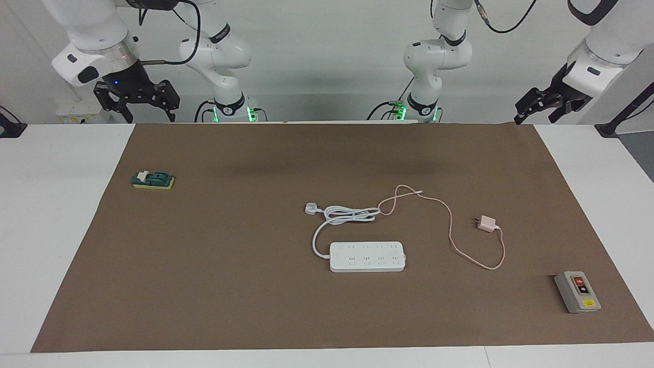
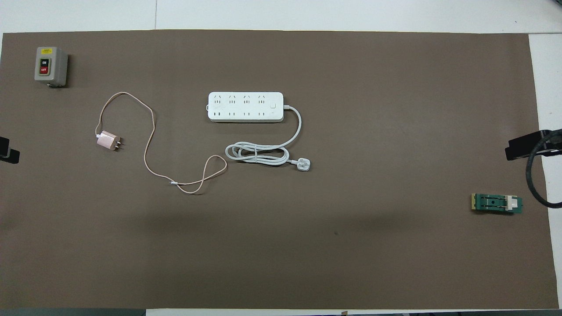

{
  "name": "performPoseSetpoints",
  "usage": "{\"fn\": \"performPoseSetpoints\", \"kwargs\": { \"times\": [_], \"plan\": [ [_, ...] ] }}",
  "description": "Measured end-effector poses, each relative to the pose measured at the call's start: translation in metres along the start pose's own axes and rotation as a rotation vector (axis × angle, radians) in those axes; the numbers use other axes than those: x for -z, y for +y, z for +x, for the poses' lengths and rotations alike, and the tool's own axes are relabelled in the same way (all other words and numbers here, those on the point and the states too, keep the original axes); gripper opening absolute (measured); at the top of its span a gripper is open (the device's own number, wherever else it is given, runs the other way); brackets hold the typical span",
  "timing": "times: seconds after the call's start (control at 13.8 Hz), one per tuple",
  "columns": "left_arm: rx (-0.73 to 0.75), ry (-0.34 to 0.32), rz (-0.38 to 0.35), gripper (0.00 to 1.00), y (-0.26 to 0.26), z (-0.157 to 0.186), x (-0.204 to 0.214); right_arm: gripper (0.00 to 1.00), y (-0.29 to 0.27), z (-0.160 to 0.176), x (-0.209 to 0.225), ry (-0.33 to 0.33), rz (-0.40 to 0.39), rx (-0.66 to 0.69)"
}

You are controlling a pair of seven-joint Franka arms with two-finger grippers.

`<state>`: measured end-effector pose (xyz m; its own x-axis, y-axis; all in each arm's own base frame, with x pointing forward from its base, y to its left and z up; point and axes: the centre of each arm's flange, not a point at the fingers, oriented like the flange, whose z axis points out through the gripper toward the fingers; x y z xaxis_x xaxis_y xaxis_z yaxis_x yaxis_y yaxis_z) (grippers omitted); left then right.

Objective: Unplug charger and place it aside

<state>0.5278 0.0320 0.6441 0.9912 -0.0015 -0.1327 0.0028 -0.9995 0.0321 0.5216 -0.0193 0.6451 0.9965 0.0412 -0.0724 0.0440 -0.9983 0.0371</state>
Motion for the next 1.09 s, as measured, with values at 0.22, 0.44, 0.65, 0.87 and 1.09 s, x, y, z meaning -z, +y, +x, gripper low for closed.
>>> {"fn": "performPoseSetpoints", "kwargs": {
  "times": [0.22, 0.44, 0.65, 0.87, 1.09],
  "plan": [
    [-0.012, -0.002, 0.001, 1.00, 0.006, 0.000, 0.000, 1.00, 0.000, 0.003, -0.006, 0.015, 0.021, -0.003],
    [-0.013, -0.003, 0.001, 1.00, 0.007, 0.000, -0.001, 1.00, -0.001, 0.003, -0.005, 0.017, 0.027, -0.004],
    [-0.020, -0.004, 0.002, 1.00, 0.010, 0.000, -0.001, 1.00, 0.002, 0.003, -0.005, 0.017, 0.031, -0.009],
    [-0.028, -0.004, 0.003, 1.00, 0.014, 0.000, -0.001, 1.00, 0.001, 0.002, -0.004, 0.019, 0.032, -0.008],
    [-0.027, -0.003, 0.003, 1.00, 0.014, 0.000, -0.001, 1.00, 0.000, 0.001, -0.003, 0.021, 0.032, -0.006]
  ]
}}
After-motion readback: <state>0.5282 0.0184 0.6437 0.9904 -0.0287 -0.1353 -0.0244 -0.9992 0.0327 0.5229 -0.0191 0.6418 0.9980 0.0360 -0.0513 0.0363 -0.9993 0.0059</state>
